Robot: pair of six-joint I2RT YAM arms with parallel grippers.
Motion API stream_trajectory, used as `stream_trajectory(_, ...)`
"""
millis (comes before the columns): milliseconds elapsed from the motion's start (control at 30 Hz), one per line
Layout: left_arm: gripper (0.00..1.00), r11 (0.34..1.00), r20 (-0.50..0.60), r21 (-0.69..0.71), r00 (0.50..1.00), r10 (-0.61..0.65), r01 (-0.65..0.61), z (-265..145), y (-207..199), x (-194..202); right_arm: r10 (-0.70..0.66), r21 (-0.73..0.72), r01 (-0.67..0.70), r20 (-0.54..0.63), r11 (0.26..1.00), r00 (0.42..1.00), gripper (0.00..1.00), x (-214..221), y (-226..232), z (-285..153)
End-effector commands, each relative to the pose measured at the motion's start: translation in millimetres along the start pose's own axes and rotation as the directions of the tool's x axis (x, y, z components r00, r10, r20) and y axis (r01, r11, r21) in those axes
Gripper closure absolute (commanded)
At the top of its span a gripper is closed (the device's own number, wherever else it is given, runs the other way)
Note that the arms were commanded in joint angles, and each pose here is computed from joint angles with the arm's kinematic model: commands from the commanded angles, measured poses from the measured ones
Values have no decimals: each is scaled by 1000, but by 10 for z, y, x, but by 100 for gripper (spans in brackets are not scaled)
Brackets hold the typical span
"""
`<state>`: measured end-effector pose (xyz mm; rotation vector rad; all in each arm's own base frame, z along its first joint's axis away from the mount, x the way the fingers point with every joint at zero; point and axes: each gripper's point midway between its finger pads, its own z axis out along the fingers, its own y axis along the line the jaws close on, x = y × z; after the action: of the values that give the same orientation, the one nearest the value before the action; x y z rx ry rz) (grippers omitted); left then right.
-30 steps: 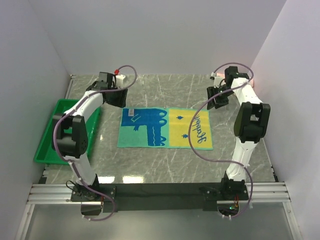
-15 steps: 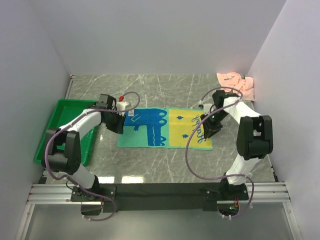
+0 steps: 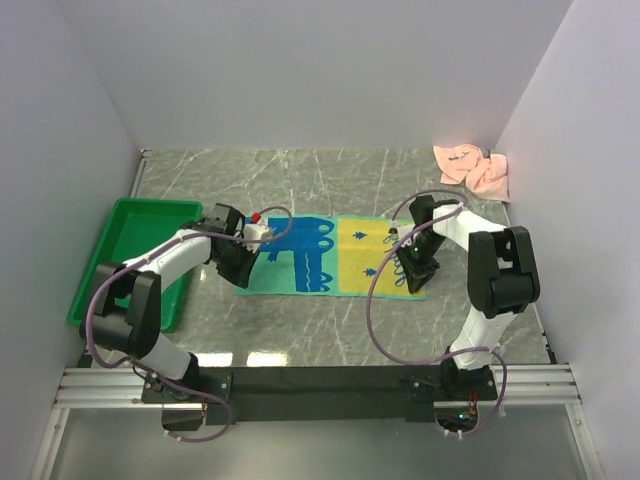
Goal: Roll the towels
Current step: Flatten the towel
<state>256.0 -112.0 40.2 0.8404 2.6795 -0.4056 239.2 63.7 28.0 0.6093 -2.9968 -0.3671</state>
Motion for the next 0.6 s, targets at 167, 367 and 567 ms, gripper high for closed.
stream_trajectory(167, 83, 989, -141, -148, 990, -20, -2, 129, 238, 316, 29, 129, -20, -63, 991, 998, 79, 95, -253, 186)
stream_trajectory(367, 83, 984, -231, -174, 973, -22, -20, 127, 276, 595, 29, 203, -9, -95, 979, 995, 79, 204, -387, 220)
stream_trajectory(567, 85, 985, -256, -173, 966, -20, -26, 77, 254, 685, 12, 189, 8, -106, 982, 994, 78, 311, -330, 172)
